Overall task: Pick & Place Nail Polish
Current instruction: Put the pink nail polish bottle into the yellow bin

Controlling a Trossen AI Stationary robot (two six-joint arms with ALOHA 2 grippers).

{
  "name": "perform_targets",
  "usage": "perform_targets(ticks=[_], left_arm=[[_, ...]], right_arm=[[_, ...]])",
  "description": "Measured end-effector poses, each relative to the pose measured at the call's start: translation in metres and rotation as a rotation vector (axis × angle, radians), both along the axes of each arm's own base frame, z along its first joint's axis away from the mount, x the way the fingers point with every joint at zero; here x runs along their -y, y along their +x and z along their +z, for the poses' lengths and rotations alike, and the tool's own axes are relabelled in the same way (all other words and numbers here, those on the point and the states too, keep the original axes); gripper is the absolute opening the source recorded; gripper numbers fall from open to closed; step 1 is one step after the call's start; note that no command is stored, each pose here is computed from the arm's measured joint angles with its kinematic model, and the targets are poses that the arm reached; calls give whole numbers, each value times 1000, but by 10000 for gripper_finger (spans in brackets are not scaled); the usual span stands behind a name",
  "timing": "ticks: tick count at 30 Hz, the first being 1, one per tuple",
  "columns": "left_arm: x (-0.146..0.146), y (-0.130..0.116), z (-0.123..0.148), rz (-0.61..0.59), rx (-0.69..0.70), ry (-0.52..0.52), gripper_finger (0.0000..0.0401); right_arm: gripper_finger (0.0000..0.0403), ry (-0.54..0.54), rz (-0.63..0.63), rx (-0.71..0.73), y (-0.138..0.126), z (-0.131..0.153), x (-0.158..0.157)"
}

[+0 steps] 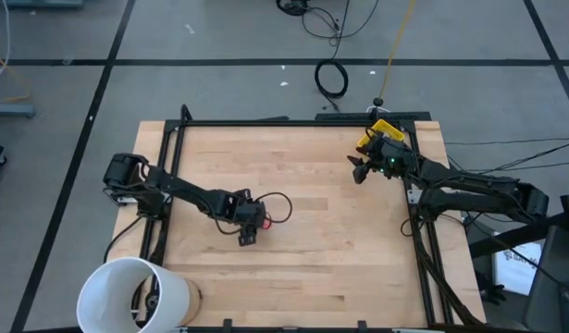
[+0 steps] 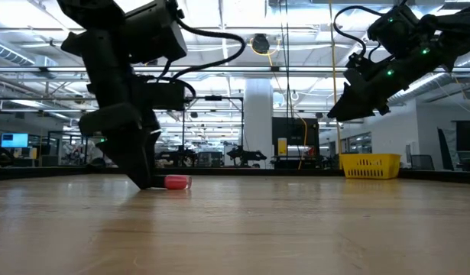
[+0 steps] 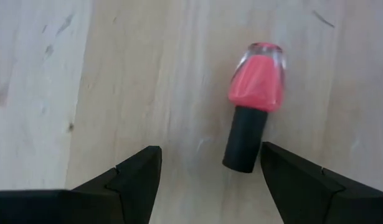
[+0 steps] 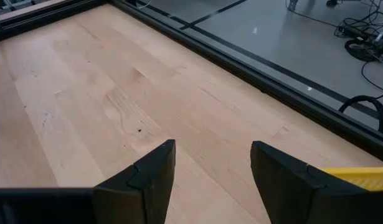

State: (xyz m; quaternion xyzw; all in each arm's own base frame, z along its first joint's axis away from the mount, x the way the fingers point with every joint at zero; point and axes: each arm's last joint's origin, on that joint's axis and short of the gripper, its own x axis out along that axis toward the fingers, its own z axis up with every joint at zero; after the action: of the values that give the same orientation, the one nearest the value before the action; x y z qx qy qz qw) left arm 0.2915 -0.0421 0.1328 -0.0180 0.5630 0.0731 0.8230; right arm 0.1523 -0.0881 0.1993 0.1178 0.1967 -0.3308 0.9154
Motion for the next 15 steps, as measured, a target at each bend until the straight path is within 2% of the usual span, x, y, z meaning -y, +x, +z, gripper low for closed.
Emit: perform_targets(ticks=[7,12,15], left_arm=[[0,3,1,-132,14,21,268],[0,5,1,-174,33,-58,265],[-2,6,1,-172,32,-73,243]], right_arm=[[196,0,0,0,0,0,0],[196,0,0,0,0,0,0],[196,0,0,0,0,0,0]])
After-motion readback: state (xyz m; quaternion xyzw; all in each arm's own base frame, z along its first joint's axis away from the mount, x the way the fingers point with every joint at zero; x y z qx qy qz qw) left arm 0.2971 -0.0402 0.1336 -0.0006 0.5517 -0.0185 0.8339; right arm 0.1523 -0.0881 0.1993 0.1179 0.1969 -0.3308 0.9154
